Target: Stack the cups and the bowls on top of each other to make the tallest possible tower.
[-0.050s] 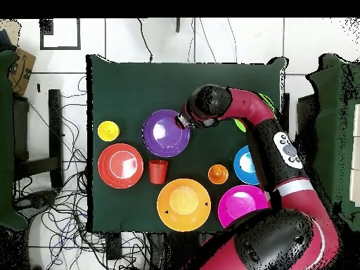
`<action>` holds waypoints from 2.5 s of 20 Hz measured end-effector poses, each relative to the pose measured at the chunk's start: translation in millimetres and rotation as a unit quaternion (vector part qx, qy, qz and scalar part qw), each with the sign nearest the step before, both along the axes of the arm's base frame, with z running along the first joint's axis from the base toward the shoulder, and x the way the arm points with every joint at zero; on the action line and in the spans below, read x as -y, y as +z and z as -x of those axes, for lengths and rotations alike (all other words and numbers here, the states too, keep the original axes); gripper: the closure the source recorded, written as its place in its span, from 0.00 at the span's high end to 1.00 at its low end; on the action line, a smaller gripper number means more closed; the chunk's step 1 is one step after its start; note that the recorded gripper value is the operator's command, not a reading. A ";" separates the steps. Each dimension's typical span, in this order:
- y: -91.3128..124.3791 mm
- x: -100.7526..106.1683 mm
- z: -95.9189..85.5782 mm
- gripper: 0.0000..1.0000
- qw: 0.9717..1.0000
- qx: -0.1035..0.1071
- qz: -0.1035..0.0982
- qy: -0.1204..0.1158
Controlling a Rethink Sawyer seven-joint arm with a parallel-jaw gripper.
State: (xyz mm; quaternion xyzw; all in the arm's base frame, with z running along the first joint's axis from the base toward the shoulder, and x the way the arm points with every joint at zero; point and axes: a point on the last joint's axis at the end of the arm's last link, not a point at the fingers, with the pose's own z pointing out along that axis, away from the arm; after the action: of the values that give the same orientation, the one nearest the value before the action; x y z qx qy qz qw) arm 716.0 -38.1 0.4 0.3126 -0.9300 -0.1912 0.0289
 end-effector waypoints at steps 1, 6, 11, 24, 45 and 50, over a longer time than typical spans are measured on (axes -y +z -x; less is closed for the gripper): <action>0.1 -0.2 -0.8 0.00 1.000 0.001 0.000 0.000; 0.8 -3.2 -6.2 0.00 1.000 0.005 0.003 0.001; 2.2 -8.3 -12.1 0.00 1.000 0.007 0.007 0.005; 3.0 -14.9 -20.8 0.00 1.000 0.011 0.012 0.009; 1.7 -13.6 -20.7 0.00 1.000 0.011 0.015 0.011; -0.4 -12.8 -21.4 0.00 1.000 0.010 0.015 0.009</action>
State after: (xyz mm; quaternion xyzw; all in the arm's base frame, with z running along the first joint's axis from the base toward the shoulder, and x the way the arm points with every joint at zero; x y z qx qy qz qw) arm 737.4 -25.2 -0.1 0.3222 -0.9301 -0.1743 0.0258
